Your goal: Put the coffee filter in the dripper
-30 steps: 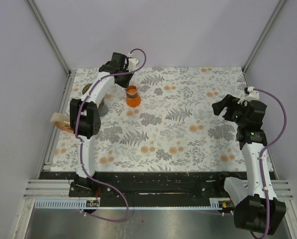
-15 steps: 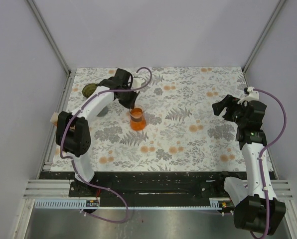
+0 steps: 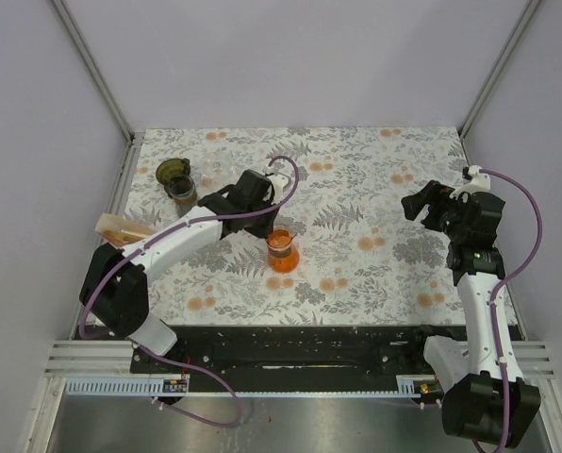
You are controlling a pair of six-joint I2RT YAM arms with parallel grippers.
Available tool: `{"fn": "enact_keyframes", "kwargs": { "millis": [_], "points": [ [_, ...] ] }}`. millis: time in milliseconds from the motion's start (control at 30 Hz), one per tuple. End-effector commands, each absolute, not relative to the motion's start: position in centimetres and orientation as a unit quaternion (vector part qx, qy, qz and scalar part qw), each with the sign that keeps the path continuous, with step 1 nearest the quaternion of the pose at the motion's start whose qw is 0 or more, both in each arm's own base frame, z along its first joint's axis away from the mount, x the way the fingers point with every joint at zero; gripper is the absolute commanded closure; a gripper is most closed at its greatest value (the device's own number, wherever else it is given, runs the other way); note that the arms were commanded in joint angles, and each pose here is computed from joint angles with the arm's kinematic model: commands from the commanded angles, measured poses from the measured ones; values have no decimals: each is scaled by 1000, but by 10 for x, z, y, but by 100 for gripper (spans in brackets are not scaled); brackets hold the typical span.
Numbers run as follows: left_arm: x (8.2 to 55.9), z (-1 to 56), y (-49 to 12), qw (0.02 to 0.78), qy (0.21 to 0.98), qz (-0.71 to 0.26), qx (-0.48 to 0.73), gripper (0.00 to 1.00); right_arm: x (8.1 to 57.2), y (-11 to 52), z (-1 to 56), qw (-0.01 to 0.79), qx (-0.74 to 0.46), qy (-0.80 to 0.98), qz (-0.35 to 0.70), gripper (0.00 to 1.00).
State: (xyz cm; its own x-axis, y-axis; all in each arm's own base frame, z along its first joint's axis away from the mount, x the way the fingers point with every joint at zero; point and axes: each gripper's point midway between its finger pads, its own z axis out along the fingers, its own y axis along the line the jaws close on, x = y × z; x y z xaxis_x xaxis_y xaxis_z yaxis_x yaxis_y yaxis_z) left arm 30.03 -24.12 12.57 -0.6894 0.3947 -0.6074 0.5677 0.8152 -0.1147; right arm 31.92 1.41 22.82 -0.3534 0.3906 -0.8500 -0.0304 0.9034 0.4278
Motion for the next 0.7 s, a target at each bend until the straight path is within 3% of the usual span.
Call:
{"fn": "enact_keyframes", "kwargs": {
  "millis": [0,200,333,400,500,667],
  "points": [
    [306,134,-257,332,904,-139,231,100,320,16,239,577,96,789,187,10],
    [313,152,-263,334,900,-139,242,85,320,16,238,578,96,789,187,10],
    [324,183,-263,367,885,-132,253,43,320,16,237,577,96,790,187,10],
    [331,202,-262,385,876,-135,258,33,320,16,238,577,95,789,187,10],
    [351,224,-253,409,864,-138,258,25,320,16,237,577,95,789,189,10],
    [434,239,-193,441,870,-68,209,29,319,18,238,578,93,788,192,10]
  ]
}}
